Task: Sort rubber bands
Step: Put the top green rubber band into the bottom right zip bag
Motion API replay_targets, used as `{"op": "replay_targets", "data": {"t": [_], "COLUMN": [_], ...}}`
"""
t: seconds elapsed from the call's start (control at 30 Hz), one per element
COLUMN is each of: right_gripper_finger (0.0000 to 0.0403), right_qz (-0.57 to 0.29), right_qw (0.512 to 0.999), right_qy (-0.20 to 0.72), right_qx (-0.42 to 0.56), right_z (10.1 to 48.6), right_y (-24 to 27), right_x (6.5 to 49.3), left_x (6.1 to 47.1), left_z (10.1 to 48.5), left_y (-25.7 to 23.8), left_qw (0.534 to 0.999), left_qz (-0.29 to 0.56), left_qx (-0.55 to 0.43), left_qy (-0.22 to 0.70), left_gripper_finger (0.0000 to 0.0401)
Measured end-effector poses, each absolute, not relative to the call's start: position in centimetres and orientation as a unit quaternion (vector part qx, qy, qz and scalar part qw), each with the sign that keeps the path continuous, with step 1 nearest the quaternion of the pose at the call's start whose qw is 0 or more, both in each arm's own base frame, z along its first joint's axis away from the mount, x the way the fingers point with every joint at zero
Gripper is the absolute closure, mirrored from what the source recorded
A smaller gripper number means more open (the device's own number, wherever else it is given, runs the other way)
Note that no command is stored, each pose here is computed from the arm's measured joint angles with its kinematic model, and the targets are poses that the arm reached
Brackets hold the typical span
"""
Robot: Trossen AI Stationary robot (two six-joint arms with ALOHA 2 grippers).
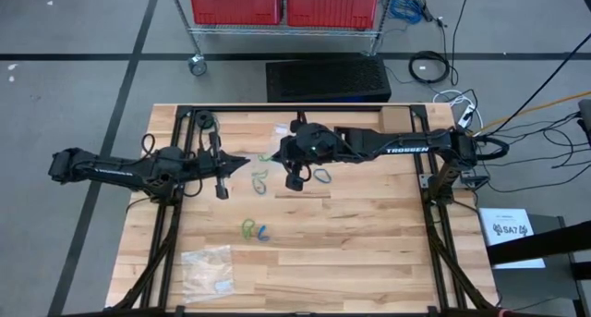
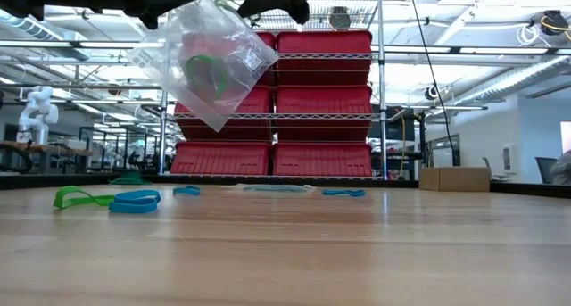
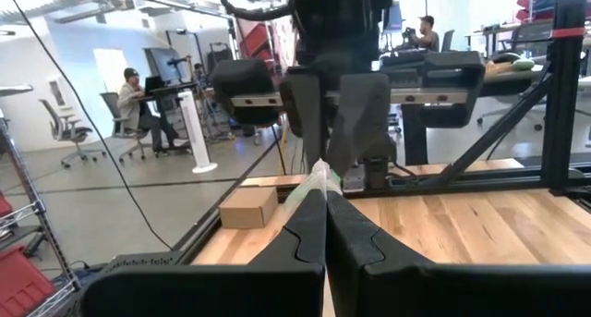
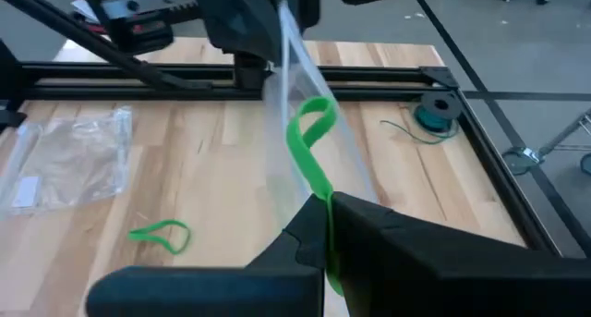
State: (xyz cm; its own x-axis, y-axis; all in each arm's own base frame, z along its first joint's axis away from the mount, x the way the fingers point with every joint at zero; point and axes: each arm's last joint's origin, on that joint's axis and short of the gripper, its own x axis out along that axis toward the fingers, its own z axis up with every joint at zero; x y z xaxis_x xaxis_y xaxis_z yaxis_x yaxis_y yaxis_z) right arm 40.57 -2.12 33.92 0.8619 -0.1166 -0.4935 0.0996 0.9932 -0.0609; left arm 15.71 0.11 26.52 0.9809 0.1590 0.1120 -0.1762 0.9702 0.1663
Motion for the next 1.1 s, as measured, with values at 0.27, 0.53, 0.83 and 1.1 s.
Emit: {"op": "replay_targets", "data": {"t": [0.27,0.53,0.83,1.1], "right_gripper_finger": [0.0403,0.0403,0.0403,0.0403], "right_qz": [-0.058,-0.042,-0.015,-0.013], "right_qw": [0.968,0.972,0.973,0.973], "right_qy": [0.242,0.229,0.228,0.228], "right_qx": [-0.019,-0.018,-0.011,0.011], "right_z": [34.2,34.4,34.4,34.4], "right_y": [-3.2,-3.6,-2.9,-1.9], "right_x": [40.6,40.7,40.8,40.8], "left_x": [15.7,15.7,15.7,15.7], "left_z": [26.5,26.5,26.5,26.5], "left_y": [0.1,0.1,0.1,0.1], "left_qw": [0.991,0.991,0.991,0.992], "left_qz": [0.084,0.084,0.084,0.084], "left_qx": [0.088,0.088,0.087,0.086], "left_qy": [-0.049,-0.049,-0.049,-0.049], "left_gripper_finger": [0.0401,0.0401,0.0401,0.0401]}}
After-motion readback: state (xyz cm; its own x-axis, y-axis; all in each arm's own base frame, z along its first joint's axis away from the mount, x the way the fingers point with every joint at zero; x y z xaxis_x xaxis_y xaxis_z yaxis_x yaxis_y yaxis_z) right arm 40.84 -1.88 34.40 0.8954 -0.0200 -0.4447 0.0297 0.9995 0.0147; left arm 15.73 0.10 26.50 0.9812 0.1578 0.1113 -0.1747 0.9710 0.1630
